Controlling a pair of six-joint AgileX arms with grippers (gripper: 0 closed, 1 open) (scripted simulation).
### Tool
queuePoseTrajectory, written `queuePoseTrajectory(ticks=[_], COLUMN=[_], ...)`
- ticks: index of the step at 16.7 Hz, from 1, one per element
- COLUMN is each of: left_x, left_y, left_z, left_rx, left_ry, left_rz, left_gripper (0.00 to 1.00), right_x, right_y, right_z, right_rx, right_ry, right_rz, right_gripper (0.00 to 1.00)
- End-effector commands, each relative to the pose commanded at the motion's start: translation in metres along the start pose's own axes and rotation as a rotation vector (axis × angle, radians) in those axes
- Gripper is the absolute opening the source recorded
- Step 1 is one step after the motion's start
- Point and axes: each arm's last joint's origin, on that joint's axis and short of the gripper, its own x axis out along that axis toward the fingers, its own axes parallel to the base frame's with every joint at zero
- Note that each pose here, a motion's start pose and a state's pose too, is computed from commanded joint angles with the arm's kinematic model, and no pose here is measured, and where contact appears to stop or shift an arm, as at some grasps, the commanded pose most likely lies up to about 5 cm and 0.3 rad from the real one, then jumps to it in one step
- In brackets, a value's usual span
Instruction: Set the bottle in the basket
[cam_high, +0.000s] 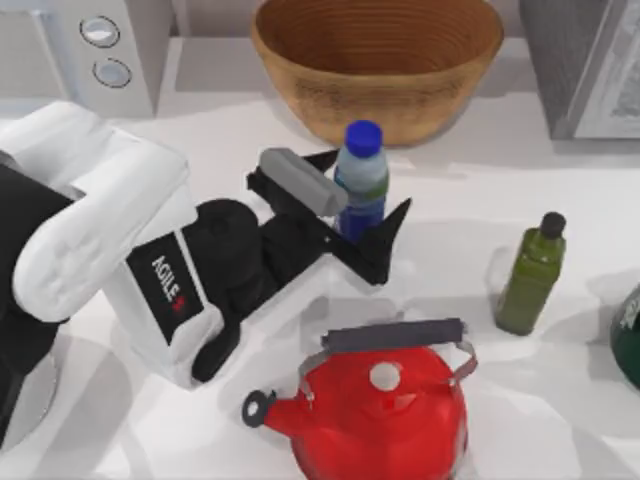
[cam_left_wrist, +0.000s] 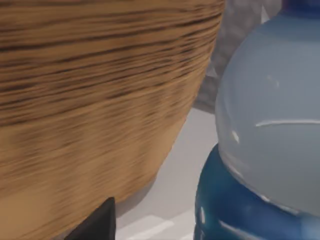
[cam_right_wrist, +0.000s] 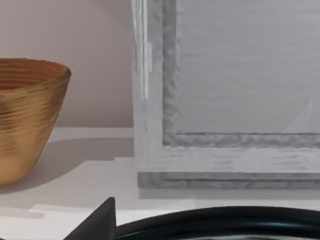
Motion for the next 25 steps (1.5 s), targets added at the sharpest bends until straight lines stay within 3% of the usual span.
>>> queuePoseTrajectory(ticks=[6,19,25], left_x=[0.0114,0.0114,0.0114], left_y=[-0.001,-0.001,-0.001], left_z=[0.0001,0.0001,0.0001], left_rx=[-0.002,-0.002,-0.002], left_ry=[0.007,0.007,0.007], left_rz=[0.001,0.001,0.001], left_gripper=[1.0,0.02,0.0], right_x=[0.0,0.0,0.0], right_y=[0.0,0.0,0.0], right_z=[0.0,0.0,0.0], right_rx=[0.0,0.0,0.0], right_ry=[0.0,0.0,0.0], right_rz=[0.0,0.0,0.0], right_gripper=[1.0,1.0,1.0])
